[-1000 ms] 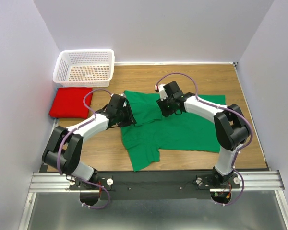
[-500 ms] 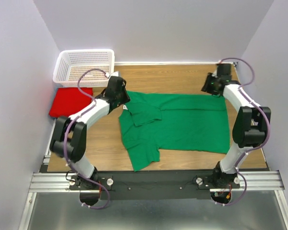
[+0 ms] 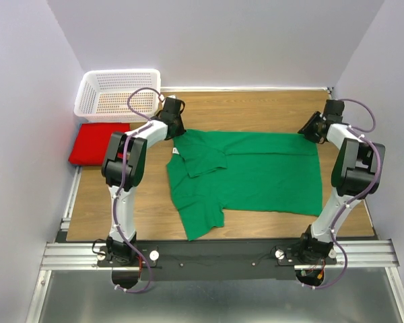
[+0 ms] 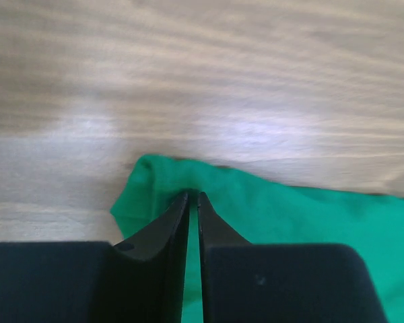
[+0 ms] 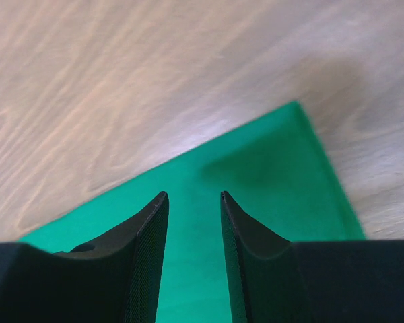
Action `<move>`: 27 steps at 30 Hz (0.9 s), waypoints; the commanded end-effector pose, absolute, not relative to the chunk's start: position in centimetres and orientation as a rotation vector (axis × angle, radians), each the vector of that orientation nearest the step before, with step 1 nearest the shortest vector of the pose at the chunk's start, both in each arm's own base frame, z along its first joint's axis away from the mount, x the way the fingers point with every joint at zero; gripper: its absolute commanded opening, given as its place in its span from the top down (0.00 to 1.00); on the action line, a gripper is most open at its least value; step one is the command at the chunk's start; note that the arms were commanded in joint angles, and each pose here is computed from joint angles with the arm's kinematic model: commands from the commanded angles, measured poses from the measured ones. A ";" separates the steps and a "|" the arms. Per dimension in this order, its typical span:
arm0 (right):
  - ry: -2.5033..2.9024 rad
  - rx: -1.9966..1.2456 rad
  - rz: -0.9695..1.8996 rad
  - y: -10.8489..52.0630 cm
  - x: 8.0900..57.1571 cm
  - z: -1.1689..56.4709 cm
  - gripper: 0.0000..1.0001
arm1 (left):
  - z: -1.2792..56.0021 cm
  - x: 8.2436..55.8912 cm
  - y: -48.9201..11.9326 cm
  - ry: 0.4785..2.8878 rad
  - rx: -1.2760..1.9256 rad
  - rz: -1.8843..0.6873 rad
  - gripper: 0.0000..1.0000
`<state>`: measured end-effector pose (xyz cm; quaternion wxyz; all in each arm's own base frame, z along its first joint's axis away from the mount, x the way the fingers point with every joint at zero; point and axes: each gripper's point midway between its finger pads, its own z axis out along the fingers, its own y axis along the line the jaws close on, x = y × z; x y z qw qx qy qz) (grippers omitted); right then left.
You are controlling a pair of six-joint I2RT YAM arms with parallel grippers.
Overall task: Fold and stack the t-shirts
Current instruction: Fold the tshirt
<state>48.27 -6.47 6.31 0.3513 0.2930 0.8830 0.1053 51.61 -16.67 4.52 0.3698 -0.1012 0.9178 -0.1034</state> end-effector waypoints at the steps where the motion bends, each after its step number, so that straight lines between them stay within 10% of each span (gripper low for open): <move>1: 2.260 0.875 0.291 -8.5 47.9 3.9 0.57 | 2.6 50.9 -15.4 2.426 -0.268 -0.199 0.87; 19: 2.211 1.041 0.395 -13.1 46.9 1.4 0.56 | 2.3 52.2 -12.7 2.466 -0.342 -0.195 0.96; 27: 2.161 0.836 0.443 -11.3 48.2 7.2 0.55 | 10.8 53.8 -13.9 2.283 -0.293 -0.266 0.73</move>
